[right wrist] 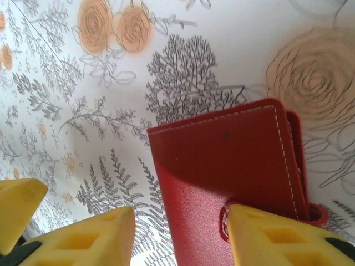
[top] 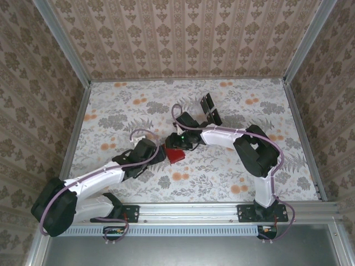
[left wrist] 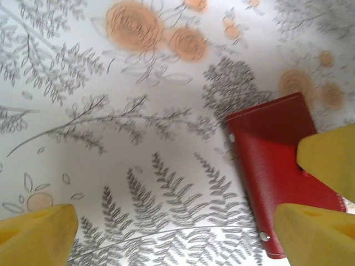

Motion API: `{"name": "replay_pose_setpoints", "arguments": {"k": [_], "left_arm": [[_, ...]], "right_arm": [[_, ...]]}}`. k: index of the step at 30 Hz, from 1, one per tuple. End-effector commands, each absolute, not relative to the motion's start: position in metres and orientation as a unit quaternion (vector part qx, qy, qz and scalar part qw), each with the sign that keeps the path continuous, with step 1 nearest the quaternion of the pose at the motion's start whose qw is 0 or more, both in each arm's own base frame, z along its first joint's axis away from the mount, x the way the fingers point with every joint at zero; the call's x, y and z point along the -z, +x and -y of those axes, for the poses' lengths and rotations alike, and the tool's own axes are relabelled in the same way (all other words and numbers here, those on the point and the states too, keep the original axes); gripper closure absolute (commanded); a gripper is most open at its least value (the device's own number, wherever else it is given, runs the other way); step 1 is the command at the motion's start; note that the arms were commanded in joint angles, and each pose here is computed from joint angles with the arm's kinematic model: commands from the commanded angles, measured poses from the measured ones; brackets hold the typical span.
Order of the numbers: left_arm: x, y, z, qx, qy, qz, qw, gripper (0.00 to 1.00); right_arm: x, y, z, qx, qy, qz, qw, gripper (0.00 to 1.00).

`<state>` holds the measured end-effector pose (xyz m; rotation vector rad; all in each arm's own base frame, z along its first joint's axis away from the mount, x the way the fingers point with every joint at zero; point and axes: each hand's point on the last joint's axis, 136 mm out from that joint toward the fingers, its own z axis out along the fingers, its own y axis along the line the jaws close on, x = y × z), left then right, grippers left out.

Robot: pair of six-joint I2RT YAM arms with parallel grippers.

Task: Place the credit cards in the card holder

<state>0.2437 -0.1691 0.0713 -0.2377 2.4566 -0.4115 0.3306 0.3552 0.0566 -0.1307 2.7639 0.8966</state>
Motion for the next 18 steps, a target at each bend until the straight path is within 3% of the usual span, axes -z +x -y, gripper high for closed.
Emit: {"name": "replay_pose_setpoints", "arguments": {"k": [1, 9, 13, 18], "left_arm": [[-0.088, 0.253, 0.168, 0.141, -0.071, -0.932, 0.327, 0.0], [-0.135, 0.283, 0.15, 0.104, -0.065, -0.914, 0.386, 0.0], [-0.162, 0.296, 0.132, 0.067, -0.063, -0.899, 0.429, 0.0], [-0.189, 0.311, 0.11, 0.019, -0.055, -0.876, 0.48, 0.0]], "right_arm": [[-0.122, 0.357, -0.349, -0.32, -0.051, -0.928, 0.184, 0.46], [-0.219, 0.391, -0.308, -0.354, -0.041, -0.886, 0.296, 0.24], [-0.243, 0.398, -0.262, -0.319, -0.018, -0.881, 0.35, 0.04], [-0.247, 0.4, -0.192, -0.252, 0.037, -0.88, 0.4, 0.0]]}}
